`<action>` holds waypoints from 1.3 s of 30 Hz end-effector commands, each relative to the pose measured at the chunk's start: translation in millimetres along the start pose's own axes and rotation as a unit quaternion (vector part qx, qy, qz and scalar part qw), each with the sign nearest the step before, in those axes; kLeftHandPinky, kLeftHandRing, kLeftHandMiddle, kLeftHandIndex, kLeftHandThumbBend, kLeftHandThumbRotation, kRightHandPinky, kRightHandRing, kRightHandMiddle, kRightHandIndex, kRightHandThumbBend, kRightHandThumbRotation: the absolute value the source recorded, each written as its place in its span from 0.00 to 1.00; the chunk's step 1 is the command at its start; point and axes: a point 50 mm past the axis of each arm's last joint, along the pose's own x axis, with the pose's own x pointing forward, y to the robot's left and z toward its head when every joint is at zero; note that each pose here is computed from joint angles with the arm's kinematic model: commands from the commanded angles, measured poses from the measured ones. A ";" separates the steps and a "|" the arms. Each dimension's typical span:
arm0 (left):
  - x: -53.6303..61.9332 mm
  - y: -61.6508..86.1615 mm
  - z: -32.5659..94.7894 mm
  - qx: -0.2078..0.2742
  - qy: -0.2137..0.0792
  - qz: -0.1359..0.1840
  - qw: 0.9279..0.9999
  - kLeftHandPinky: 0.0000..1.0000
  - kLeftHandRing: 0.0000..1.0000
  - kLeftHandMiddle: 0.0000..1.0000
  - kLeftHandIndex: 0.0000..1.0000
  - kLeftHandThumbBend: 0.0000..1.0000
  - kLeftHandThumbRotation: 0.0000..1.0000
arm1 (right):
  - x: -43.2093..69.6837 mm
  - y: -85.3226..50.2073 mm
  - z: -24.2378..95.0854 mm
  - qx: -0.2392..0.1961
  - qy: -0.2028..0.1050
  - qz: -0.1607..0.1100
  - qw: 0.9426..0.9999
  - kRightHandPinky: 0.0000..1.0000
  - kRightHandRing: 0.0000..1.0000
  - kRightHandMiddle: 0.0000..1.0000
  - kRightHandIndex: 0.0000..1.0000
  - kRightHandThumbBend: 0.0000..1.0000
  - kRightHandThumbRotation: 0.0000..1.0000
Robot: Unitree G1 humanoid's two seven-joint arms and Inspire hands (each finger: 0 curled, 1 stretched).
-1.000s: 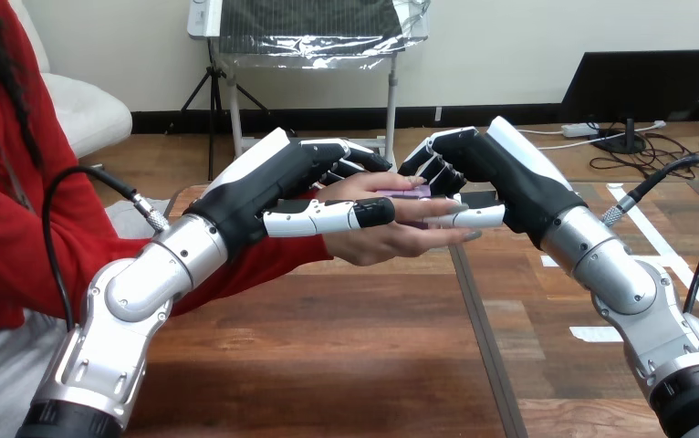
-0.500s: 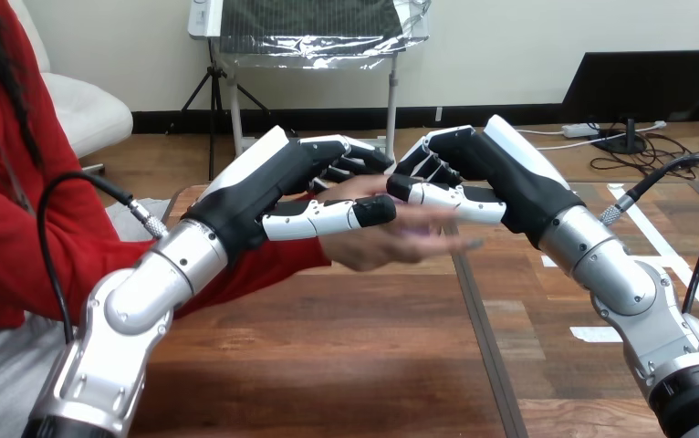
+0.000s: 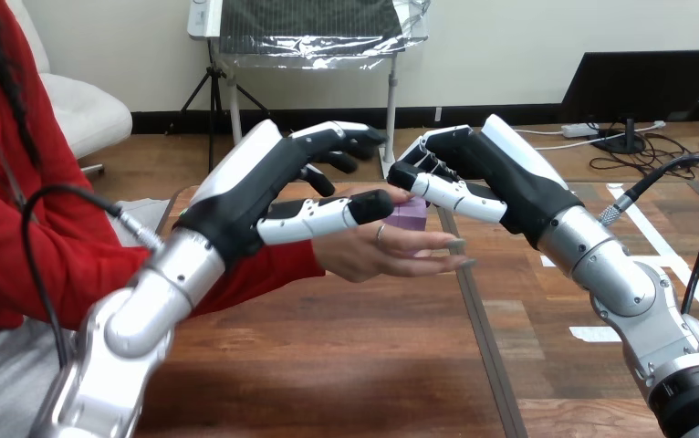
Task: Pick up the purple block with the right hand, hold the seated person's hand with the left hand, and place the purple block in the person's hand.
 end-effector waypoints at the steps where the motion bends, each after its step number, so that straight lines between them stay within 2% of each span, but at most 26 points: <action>1: -7.7 3.3 7.6 0.002 -0.016 0.053 0.998 0.66 0.79 0.82 0.81 1.00 0.96 | 1.2 -6.0 5.4 0.007 -0.017 -0.017 1.000 0.46 0.51 0.54 0.56 0.72 0.90; 8: -23.0 -4.6 8.0 0.007 -0.005 0.088 0.996 0.68 0.80 0.82 0.81 1.00 0.99 | -2.4 -6.1 3.5 0.006 -0.012 -0.012 1.000 0.48 0.53 0.56 0.58 0.72 0.90; 21: -52.2 -20.9 11.4 0.004 0.009 0.133 0.991 0.65 0.78 0.82 0.77 0.98 1.00 | -10.2 -5.8 -0.1 0.002 -0.015 -0.005 1.000 0.53 0.58 0.61 0.62 0.68 0.98; 27: -65.1 -28.7 13.2 -0.026 0.006 0.146 0.989 0.65 0.78 0.82 0.77 0.93 1.00 | -15.5 -3.8 -3.3 0.025 -0.008 -0.008 1.000 0.55 0.60 0.62 0.63 0.65 1.00; 33: -77.5 -36.2 15.4 -0.088 -0.007 0.163 0.983 0.68 0.79 0.81 0.76 0.87 1.00 | -24.1 2.4 -5.2 0.057 -0.017 -0.020 0.998 0.55 0.63 0.65 0.65 0.66 1.00; 39: -89.7 -43.7 17.8 -0.139 -0.026 0.175 0.974 0.71 0.80 0.80 0.75 0.77 1.00 | -35.2 13.9 -7.0 0.118 -0.028 -0.043 0.992 0.56 0.66 0.70 0.70 0.68 1.00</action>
